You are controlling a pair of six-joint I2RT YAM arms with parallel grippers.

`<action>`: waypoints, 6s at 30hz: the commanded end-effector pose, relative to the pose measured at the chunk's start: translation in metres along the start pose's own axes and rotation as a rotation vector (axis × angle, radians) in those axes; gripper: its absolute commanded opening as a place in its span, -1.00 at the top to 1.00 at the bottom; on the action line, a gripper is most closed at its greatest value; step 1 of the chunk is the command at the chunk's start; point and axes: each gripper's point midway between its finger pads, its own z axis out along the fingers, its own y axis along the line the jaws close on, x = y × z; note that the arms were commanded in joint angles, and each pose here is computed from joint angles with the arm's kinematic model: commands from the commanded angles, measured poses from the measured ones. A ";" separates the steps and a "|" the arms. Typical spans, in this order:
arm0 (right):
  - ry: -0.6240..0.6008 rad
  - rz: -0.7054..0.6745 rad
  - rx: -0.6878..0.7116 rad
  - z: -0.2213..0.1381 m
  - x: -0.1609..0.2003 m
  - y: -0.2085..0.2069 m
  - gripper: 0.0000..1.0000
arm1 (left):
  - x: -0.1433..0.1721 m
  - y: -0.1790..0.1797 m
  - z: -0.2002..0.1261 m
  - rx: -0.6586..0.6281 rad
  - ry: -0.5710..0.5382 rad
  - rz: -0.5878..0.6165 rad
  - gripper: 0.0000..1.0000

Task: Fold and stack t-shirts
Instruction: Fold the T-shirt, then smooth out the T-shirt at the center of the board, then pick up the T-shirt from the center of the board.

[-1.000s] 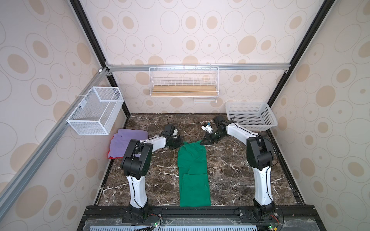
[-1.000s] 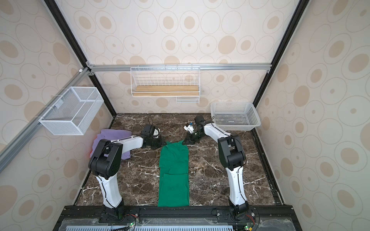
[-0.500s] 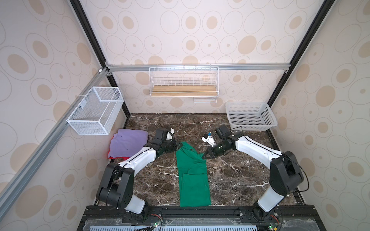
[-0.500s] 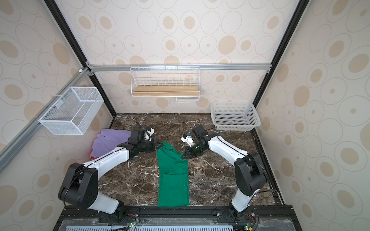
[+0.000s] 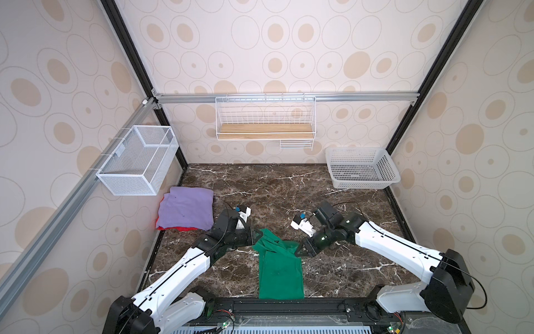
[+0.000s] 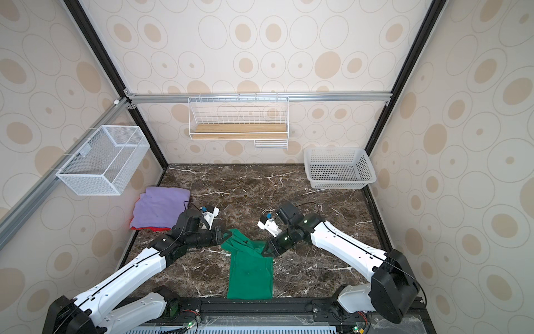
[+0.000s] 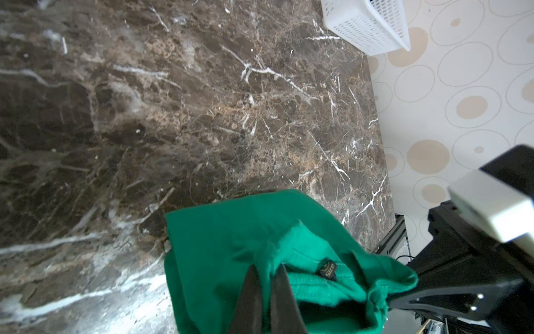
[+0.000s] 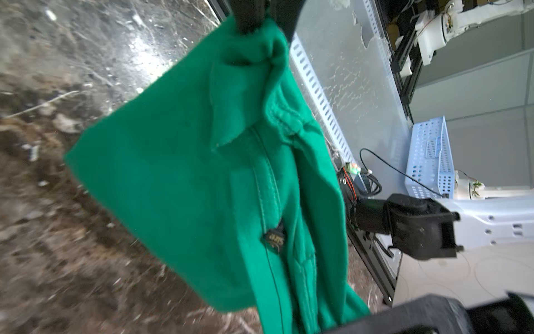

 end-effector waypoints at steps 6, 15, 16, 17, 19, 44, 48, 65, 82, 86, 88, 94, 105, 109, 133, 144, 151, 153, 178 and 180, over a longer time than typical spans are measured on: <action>0.137 0.023 0.017 0.036 0.059 0.018 1.00 | 0.036 0.011 -0.016 -0.016 0.064 -0.059 0.80; 0.214 0.066 0.066 0.044 0.100 -0.002 1.00 | 0.072 0.014 -0.032 0.031 0.099 -0.099 -0.80; 0.229 0.068 0.079 0.044 0.107 -0.006 0.98 | 0.073 0.015 -0.035 0.021 0.092 -0.102 -0.98; 0.245 0.069 0.091 0.045 0.113 -0.010 0.87 | 0.073 0.018 -0.038 0.004 0.084 -0.102 -0.97; 0.275 0.073 0.106 0.046 0.125 -0.016 0.57 | 0.071 0.019 -0.040 -0.009 0.074 -0.100 -0.98; 0.019 -0.286 -0.044 0.003 0.113 0.046 -0.09 | 0.126 -0.031 0.052 -0.175 0.535 0.257 0.28; -0.103 -0.300 0.114 -0.005 0.071 0.022 -0.14 | 0.143 -0.027 0.056 -0.186 0.589 0.259 0.28; -0.128 -0.084 0.020 0.044 -0.019 -0.031 0.02 | 0.212 -0.025 0.016 -0.203 0.720 0.225 0.27; -0.053 -0.032 0.075 0.063 0.002 -0.057 0.07 | 0.213 -0.033 -0.040 -0.170 0.669 0.259 0.19; -0.088 -0.051 0.056 0.046 -0.006 -0.039 0.08 | 0.164 -0.035 -0.028 -0.220 0.443 0.227 0.21; -0.087 -0.062 0.062 0.039 -0.005 -0.032 0.08 | 0.155 -0.032 -0.011 -0.220 0.416 0.164 0.28; -0.014 -0.085 0.083 0.039 0.007 -0.029 0.18 | 0.130 -0.023 0.021 -0.396 0.389 0.247 0.50; 0.084 0.036 0.102 0.096 0.022 -0.082 0.51 | 0.127 0.047 0.059 -0.647 0.428 0.175 0.79; 0.106 0.075 0.134 0.105 0.004 -0.112 0.63 | 0.116 0.068 0.081 -0.613 0.413 0.094 0.82; 0.004 0.003 0.324 0.012 -0.021 -0.087 0.18 | 0.065 0.030 0.031 -0.462 0.301 0.098 -0.98; 0.019 0.021 0.342 0.012 -0.011 -0.093 0.19 | 0.082 0.053 0.052 -0.493 0.331 0.073 -0.97; 0.058 0.049 0.373 0.006 -0.002 -0.097 0.22 | 0.106 0.051 0.080 -0.431 0.447 0.014 -0.84; 0.061 0.045 0.385 0.002 0.001 -0.098 0.22 | 0.115 0.050 0.088 -0.394 0.474 -0.021 -0.74; -0.012 0.074 0.371 -0.015 -0.005 -0.098 0.23 | 0.016 0.065 -0.015 -0.570 0.330 -0.088 1.00; -0.020 0.076 0.363 -0.015 -0.007 -0.097 0.23 | -0.009 0.070 -0.033 -0.608 0.330 -0.054 1.00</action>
